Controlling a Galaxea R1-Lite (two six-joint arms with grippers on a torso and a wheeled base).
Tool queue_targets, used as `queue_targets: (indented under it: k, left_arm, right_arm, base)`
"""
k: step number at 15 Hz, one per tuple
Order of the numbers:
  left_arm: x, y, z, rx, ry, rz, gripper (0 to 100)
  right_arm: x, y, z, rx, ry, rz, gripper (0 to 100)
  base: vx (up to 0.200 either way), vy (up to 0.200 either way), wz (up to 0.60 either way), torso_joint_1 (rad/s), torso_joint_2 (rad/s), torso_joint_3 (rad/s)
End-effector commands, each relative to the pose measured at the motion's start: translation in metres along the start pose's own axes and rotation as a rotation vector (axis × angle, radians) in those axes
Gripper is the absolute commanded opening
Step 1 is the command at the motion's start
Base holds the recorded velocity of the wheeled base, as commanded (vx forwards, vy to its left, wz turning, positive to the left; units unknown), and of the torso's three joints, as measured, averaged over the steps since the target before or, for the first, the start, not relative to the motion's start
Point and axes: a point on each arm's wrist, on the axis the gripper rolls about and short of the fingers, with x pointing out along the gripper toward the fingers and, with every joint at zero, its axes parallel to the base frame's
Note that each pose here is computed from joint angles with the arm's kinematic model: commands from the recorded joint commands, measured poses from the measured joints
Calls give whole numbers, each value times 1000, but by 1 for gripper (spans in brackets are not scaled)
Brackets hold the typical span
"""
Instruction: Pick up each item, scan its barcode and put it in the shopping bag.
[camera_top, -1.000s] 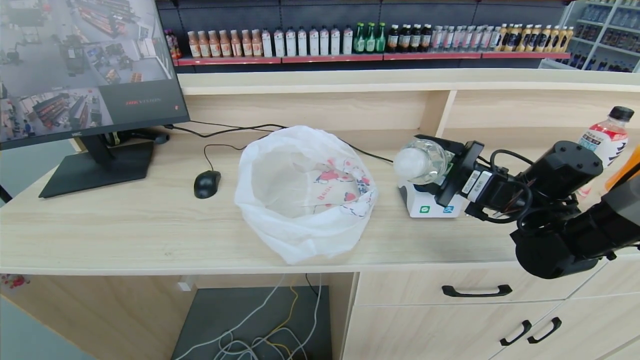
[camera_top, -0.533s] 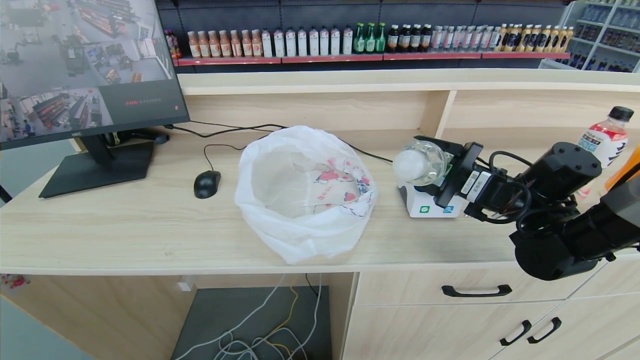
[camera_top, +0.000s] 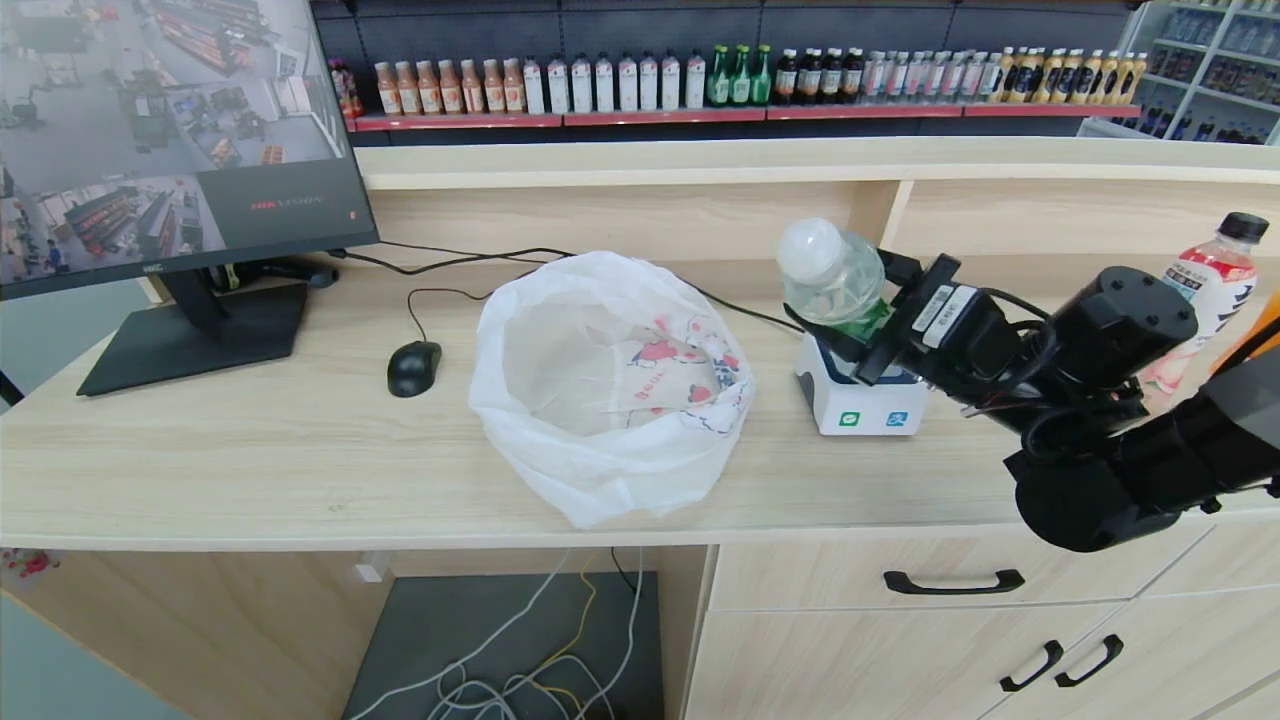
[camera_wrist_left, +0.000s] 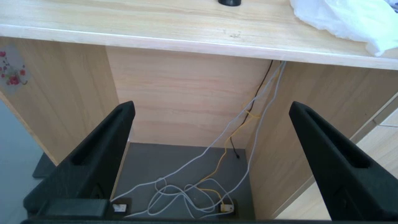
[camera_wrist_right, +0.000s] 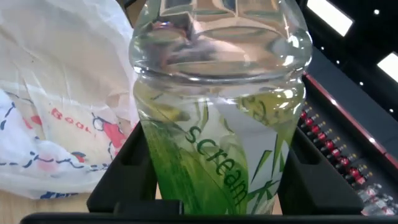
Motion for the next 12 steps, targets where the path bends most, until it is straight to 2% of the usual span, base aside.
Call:
queue_targets:
  k: [1, 2, 5, 7, 8, 9, 12]
  left_arm:
    - [0, 0, 0, 0, -2, 1, 100]
    - [0, 0, 0, 0, 0, 1, 100]
    - [0, 0, 0, 0, 0, 1, 100]
    - [0, 0, 0, 0, 0, 1, 100]
    - [0, 0, 0, 0, 0, 1, 100]
    - [0, 0, 0, 0, -2, 1, 100]
    - [0, 0, 0, 0, 0, 1, 100]
  right_arm:
    - [7, -3, 14, 11, -23, -33, 0]
    - [10, -5, 22, 32, -25, -59, 0]
    - [23, 2, 65, 221, -12, -187, 0]
    - [27, 6, 83, 336, 12, -273, 0]
    - [29, 8, 87, 369, 14, -289, 0]
    - [34, 13, 99, 466, 32, -359, 0]
    - [33, 24, 103, 625, 85, -436, 0]
  base:
    - [0, 0, 0, 0, 0, 0]
    - [0, 0, 0, 0, 0, 0]
    - [0, 0, 0, 0, 0, 0]
    - [0, 0, 0, 0, 0, 0]
    - [0, 0, 0, 0, 0, 0]
    - [0, 0, 0, 0, 0, 0]
    - [0, 0, 0, 0, 0, 0]
